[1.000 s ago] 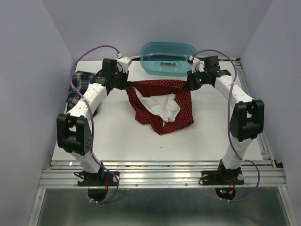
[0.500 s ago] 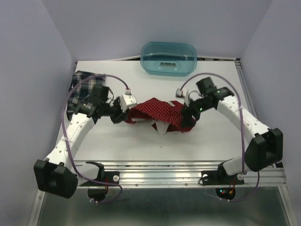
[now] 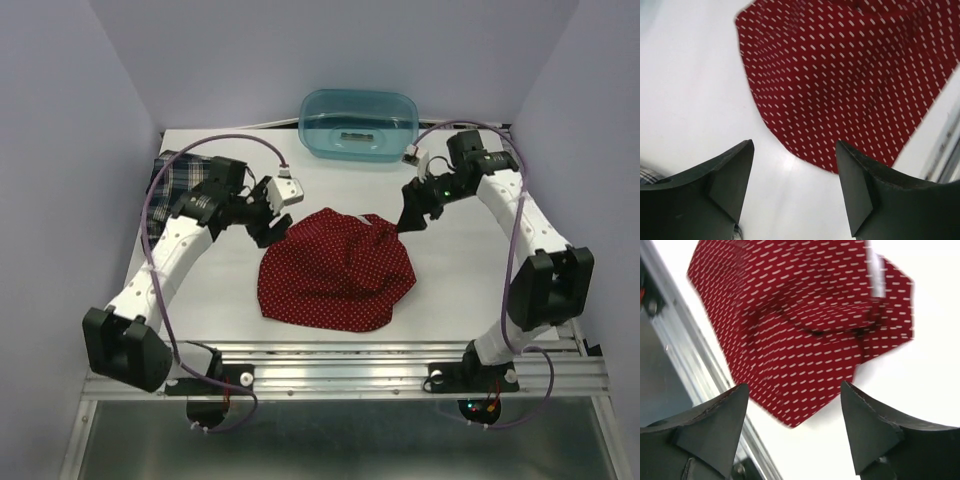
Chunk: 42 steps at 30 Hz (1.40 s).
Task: Fold and stack the skirts
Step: Flatten the skirt out
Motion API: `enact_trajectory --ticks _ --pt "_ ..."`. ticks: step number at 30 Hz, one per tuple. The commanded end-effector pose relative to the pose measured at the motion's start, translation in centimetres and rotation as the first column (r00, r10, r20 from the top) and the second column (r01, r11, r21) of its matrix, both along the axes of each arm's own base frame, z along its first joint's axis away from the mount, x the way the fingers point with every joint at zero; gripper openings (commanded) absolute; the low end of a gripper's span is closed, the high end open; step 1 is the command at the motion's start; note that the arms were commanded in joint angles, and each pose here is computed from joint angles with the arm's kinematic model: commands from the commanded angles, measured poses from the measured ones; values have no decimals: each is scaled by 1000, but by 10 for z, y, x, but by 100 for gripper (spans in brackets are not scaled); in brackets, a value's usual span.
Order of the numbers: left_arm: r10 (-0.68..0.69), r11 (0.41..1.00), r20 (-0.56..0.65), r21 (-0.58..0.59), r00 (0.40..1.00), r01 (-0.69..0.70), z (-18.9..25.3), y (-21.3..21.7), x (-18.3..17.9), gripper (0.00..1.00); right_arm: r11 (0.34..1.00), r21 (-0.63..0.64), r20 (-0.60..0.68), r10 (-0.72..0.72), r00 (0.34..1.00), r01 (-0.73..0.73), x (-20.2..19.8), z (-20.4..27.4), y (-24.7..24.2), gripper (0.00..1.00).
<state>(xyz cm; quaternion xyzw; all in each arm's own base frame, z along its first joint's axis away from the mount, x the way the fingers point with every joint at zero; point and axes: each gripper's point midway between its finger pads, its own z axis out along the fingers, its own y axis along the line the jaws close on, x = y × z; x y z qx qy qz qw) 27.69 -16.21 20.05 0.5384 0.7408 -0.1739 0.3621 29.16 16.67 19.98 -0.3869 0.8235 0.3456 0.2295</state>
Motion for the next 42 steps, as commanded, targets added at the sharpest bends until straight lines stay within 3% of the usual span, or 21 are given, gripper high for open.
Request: enact_trajectory --ticks 1,2,4,8,10,15,26,29,31,32,33,34,35,36,40,42 --pt "242 958 -33 -149 970 -244 9 -22 73 75 981 19 -107 -190 976 193 52 -21 -1 75" --pt "281 947 -73 -139 957 -289 -7 -24 89 75 970 -3 -174 -240 955 243 60 -38 -1 72" --pt "344 923 -69 -160 936 -351 -3 -28 119 72 956 -20 -164 -291 942 292 79 -51 -2 68" --pt "390 902 -169 -129 905 -412 -40 -45 159 70 927 -42 -209 -373 904 372 98 -72 0 68" --pt "398 899 -162 -129 903 -419 -42 -52 175 70 924 -41 -235 -378 895 380 100 -80 2 68" --pt "403 901 -223 -76 888 -428 -86 -71 190 71 914 -60 -251 -403 880 401 99 -100 4 68" --pt "329 929 -329 -57 885 -366 -136 -118 182 65 948 -46 -334 -311 890 314 82 -133 37 51" --pt "330 928 -364 -45 871 -370 -152 -121 180 55 952 -52 -329 -302 895 302 81 -135 40 39" --pt "322 930 -384 -46 865 -366 -156 -124 180 42 953 -61 -317 -300 899 297 84 -135 39 33" --pt "323 930 -386 -42 864 -366 -159 -124 181 38 953 -66 -302 -302 904 296 88 -133 38 23" --pt "329 927 -382 -43 864 -372 -157 -124 183 33 954 -60 -265 -299 917 294 96 -126 38 18" --pt "336 924 -366 -51 868 -379 -152 -123 190 18 951 -72 -239 -310 920 301 102 -122 36 14" --pt "339 921 -353 -63 872 -383 -144 -123 194 11 950 -71 -209 -313 926 305 108 -115 35 1" --pt "343 917 -340 -78 876 -390 -134 -121 200 3 951 -68 -169 -308 936 301 115 -107 34 1" --pt "385 877 -201 -225 901 -425 -44 -99 240 0 936 -78 89 -338 937 344 160 -51 21 1" --pt "415 856 -109 -290 903 -428 10 -75 251 0 931 -39 238 -344 908 362 181 -1 18 1"
